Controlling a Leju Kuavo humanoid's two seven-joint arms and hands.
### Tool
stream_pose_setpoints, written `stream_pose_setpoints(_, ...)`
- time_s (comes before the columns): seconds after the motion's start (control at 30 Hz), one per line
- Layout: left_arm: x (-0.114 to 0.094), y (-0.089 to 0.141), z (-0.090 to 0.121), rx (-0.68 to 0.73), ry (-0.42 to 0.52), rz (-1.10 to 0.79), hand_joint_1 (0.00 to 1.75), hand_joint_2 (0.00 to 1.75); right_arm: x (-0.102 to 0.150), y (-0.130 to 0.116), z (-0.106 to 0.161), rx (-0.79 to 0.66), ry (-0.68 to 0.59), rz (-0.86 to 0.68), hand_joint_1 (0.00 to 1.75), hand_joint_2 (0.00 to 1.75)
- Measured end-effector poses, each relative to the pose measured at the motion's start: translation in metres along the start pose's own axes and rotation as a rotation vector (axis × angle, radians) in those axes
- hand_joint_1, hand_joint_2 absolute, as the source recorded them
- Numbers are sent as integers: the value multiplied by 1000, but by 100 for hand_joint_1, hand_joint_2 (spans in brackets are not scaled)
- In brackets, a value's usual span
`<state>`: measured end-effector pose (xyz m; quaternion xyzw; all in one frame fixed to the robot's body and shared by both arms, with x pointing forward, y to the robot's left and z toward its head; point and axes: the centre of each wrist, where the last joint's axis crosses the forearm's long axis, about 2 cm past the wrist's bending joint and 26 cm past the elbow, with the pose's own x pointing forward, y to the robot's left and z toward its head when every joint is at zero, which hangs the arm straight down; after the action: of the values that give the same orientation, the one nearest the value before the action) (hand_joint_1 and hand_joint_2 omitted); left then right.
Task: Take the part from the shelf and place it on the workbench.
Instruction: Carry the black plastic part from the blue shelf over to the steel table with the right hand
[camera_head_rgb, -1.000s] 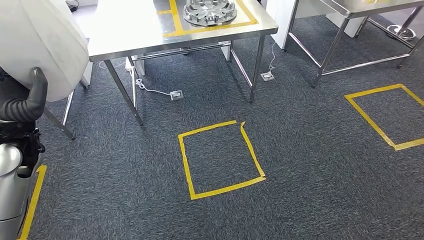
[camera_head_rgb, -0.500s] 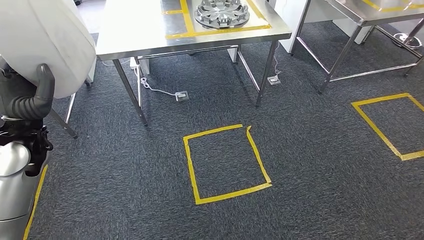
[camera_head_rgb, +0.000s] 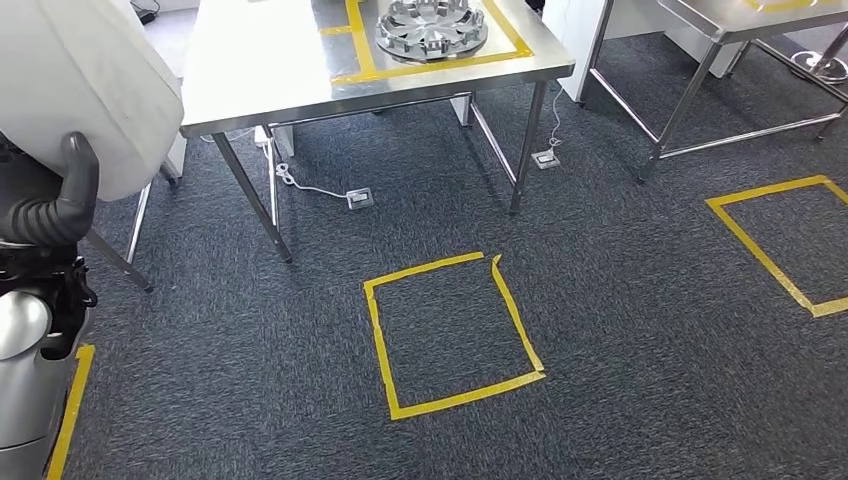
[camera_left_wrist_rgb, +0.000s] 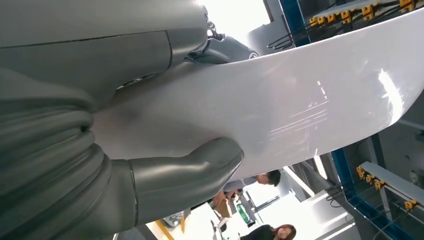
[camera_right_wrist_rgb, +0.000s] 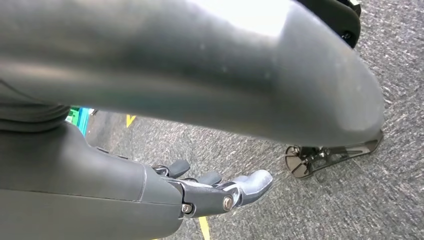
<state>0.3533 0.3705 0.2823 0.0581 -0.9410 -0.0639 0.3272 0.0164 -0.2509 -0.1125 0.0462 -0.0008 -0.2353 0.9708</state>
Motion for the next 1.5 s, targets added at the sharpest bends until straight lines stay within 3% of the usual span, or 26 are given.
stream_pose_setpoints(0.9, -3, -10, -16, -24, -17, 3, 175, 175, -1, 14, 0, 7, 5, -3, 0, 0)
stream_pose_setpoints(1.5, -7, -4, -11, -29, 1, 5, 175, 175, -1, 13, 0, 29, 2, 3, 0, 0)
